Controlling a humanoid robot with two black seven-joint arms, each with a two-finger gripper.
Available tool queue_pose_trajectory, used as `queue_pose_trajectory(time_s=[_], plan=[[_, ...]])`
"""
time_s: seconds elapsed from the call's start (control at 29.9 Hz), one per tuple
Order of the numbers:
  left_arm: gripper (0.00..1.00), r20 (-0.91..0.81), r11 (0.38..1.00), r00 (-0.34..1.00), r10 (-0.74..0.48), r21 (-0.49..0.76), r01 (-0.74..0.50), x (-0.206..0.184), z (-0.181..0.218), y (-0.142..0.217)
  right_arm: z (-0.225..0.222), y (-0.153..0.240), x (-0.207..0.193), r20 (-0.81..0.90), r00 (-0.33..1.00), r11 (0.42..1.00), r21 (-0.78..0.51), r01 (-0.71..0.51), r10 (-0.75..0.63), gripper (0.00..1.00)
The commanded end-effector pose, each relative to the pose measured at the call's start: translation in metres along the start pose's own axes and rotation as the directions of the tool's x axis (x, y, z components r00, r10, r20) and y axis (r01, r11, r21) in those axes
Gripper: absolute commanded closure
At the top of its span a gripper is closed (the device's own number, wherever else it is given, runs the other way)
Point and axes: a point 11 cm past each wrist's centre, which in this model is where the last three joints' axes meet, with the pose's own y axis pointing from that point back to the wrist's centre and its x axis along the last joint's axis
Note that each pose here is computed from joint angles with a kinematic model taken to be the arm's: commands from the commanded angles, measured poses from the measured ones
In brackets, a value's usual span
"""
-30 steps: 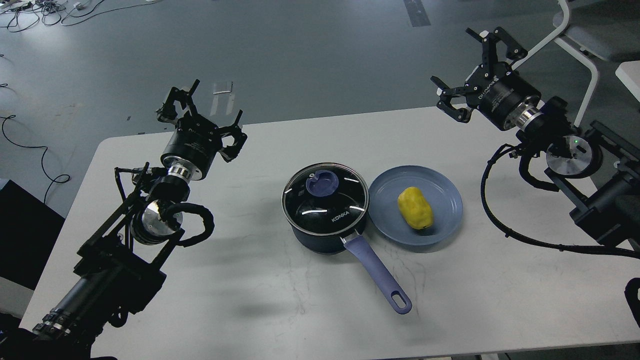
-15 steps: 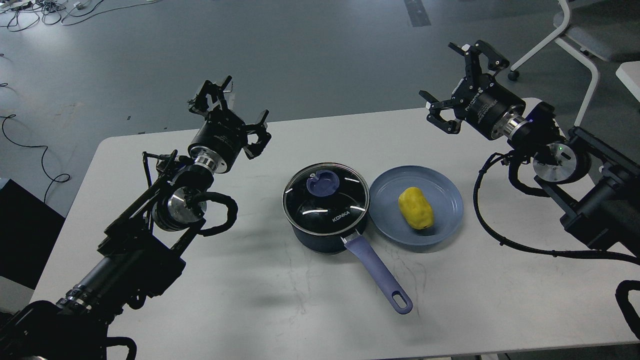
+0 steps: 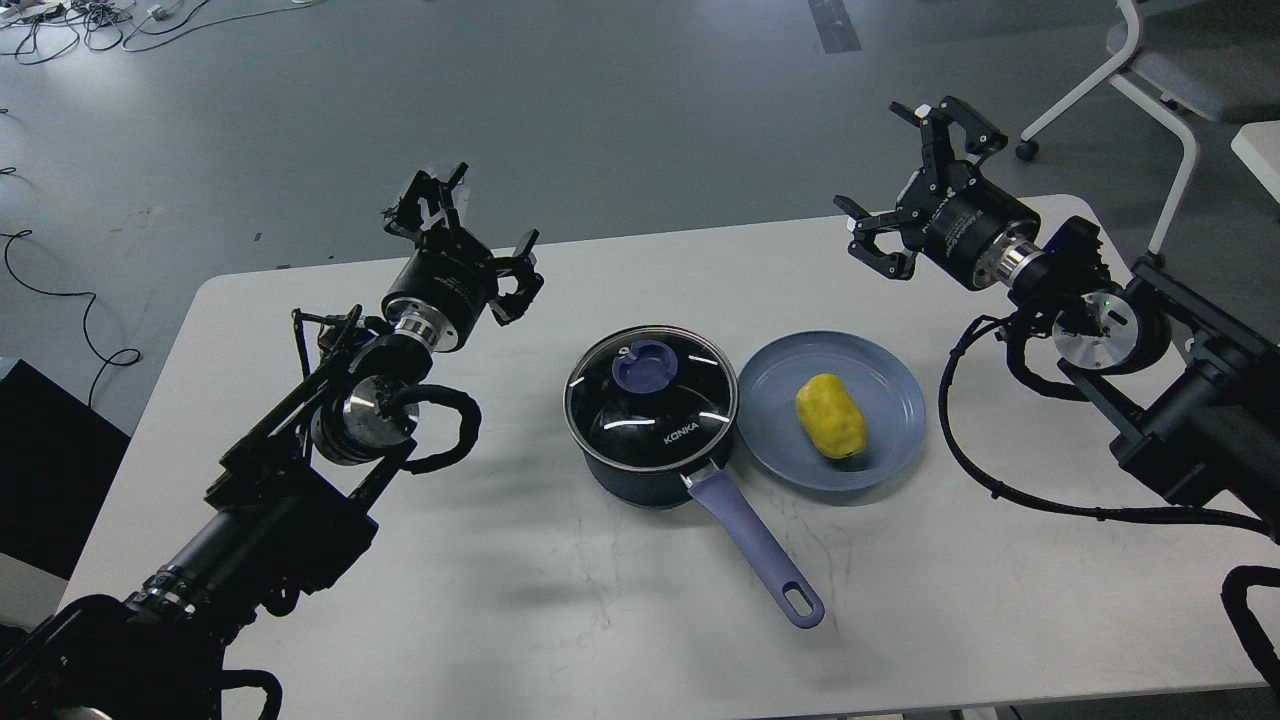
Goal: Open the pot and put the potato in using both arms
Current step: 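Move the left gripper toward the glass lid on the saucepan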
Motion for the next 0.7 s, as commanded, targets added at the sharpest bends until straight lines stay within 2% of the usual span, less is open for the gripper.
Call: queue_pose_trajectory(time_s=[0.0, 0.6, 0.67], plan=[[0.02, 0.002, 1.000, 1.000, 0.004, -0.008, -0.004, 0.002, 0.003, 0.000, 0.006, 0.002, 0.002, 0.005, 1.000, 1.000, -0.024, -0.002, 0.002, 0.00], [0.02, 0.038, 1.000, 0.999, 0.012, -0.012, -0.012, 0.010, 0.011, 0.006, -0.008, 0.007, -0.001, -0.015, 1.000, 1.000, -0.006, 0.017, -0.017, 0.00], [0.02, 0.125, 1.000, 0.992, 0.007, -0.002, -0.006, 0.006, 0.007, 0.004, -0.007, 0.008, 0.000, -0.018, 1.000, 1.000, -0.012, 0.015, -0.015, 0.00]])
